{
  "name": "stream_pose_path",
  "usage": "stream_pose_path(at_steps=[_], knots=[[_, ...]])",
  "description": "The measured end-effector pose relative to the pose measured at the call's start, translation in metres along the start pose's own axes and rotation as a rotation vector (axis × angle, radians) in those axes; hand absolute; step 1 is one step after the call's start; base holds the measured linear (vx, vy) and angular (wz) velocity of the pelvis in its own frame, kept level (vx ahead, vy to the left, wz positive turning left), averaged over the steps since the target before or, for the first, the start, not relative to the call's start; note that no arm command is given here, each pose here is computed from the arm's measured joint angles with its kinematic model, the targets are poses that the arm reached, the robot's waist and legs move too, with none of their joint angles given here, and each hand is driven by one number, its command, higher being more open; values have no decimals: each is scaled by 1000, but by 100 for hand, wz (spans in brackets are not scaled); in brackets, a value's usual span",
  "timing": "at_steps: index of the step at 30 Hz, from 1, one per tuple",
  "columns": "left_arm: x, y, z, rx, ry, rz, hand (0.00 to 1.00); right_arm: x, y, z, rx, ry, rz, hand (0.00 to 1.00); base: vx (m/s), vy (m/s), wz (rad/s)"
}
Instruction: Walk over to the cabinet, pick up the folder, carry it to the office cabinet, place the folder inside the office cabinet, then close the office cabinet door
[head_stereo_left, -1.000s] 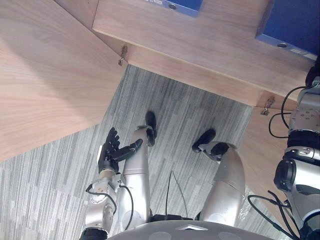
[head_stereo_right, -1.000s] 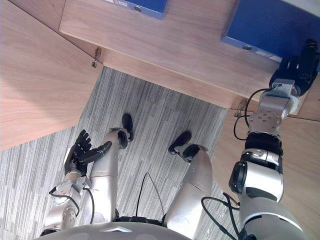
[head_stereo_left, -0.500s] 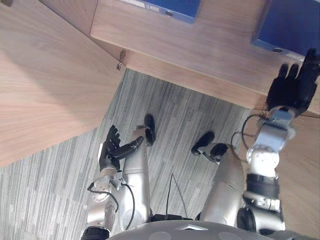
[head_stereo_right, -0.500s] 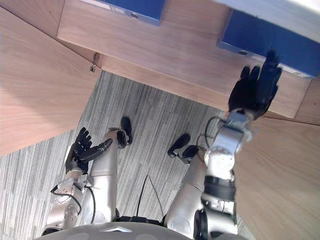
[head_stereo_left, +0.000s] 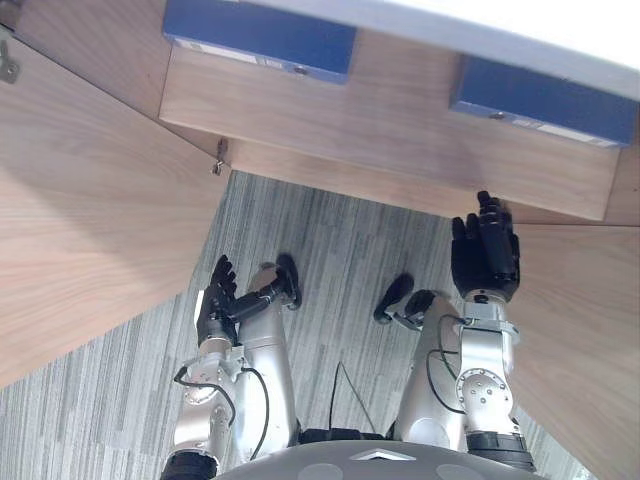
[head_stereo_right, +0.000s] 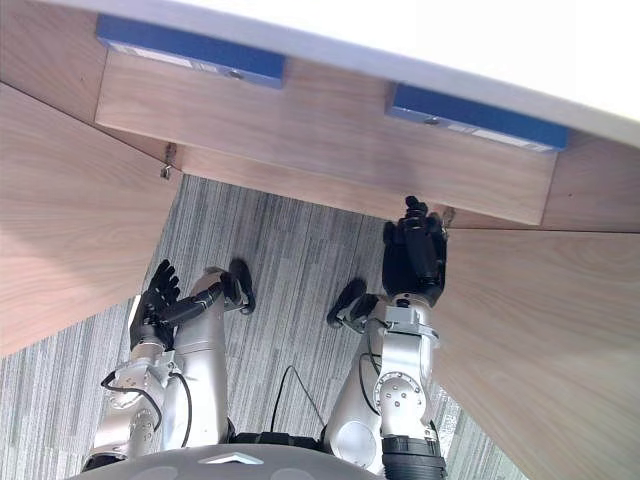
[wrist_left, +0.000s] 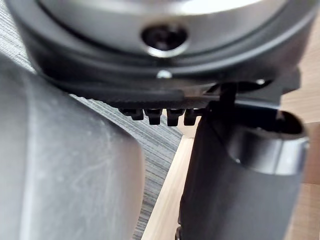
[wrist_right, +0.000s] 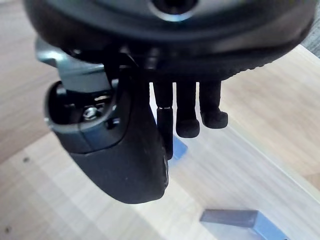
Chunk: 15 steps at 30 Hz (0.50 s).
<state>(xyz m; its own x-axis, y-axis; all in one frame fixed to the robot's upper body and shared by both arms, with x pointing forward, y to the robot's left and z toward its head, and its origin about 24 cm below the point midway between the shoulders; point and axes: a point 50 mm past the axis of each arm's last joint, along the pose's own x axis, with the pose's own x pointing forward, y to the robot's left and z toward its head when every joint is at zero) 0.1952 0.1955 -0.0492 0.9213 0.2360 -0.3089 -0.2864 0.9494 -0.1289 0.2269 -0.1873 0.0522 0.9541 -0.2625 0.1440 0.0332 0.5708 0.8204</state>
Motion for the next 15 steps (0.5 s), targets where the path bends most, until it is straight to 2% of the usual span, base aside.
stream_pose_path(at_steps=[6, 15], knots=[[-2, 14, -17, 61, 73, 19, 100, -8, -23, -26, -105, 161, -36, 0, 155, 9, 5], [-16, 34, -57, 169, 265, 22, 100, -44, -95, -59, -389, 505, -203, 0, 142, 4, -1]])
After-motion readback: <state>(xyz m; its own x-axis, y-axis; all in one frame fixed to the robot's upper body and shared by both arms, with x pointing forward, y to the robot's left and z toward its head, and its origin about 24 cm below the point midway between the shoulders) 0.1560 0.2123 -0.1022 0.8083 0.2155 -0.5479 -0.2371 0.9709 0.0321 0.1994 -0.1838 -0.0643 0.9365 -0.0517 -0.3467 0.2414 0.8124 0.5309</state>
